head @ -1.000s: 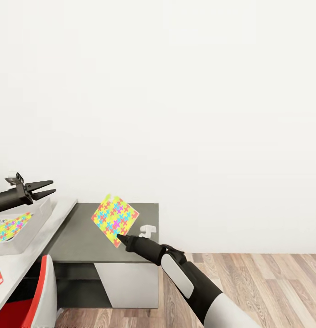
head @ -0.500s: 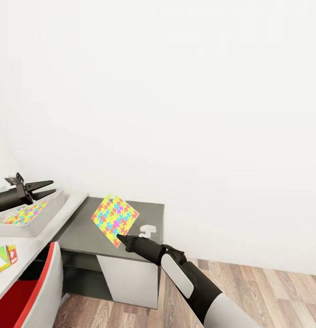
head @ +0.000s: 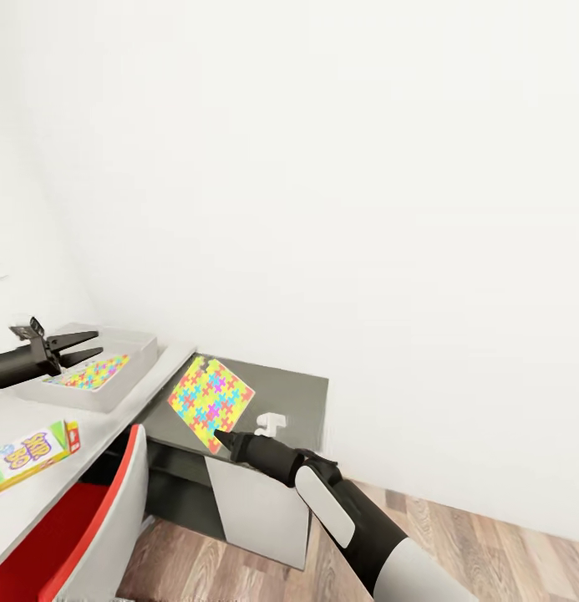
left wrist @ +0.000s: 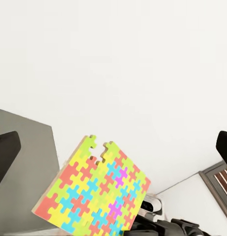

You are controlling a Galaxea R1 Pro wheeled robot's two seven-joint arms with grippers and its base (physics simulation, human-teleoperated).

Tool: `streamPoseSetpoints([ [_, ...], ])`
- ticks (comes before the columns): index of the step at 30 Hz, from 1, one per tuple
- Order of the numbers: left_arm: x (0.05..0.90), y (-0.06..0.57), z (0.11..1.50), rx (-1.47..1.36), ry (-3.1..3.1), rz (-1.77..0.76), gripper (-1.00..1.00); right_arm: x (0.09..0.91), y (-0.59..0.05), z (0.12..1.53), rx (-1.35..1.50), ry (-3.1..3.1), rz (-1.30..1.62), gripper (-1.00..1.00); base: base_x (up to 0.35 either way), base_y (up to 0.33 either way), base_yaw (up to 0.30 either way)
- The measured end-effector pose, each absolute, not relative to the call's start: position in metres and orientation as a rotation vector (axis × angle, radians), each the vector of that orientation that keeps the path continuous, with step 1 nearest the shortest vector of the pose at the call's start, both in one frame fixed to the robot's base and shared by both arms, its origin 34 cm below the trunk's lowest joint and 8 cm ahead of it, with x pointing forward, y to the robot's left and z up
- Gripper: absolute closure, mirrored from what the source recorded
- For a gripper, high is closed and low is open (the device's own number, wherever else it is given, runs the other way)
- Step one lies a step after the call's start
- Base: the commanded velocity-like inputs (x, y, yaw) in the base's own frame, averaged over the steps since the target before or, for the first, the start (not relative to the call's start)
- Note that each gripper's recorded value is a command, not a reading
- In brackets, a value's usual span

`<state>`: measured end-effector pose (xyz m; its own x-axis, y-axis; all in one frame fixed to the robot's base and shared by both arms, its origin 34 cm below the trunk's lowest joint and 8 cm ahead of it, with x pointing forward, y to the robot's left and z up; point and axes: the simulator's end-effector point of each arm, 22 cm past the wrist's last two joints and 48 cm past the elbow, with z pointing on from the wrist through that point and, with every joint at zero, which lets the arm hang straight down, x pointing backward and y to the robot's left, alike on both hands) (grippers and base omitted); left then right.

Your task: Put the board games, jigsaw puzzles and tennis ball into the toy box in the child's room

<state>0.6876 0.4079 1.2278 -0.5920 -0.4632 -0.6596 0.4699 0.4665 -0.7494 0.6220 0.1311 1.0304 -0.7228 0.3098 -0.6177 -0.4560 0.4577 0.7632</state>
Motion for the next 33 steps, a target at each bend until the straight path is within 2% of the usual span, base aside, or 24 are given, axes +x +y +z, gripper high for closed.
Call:
streamPoseSetpoints([
  [33,0.6847,0.4076,1.2352,0.015,1.786,-1.273,-1.0,0.6216,0.1311,1.0369,-0.13,1.965,1.327,1.0,0.014,0.0,0.281],
])
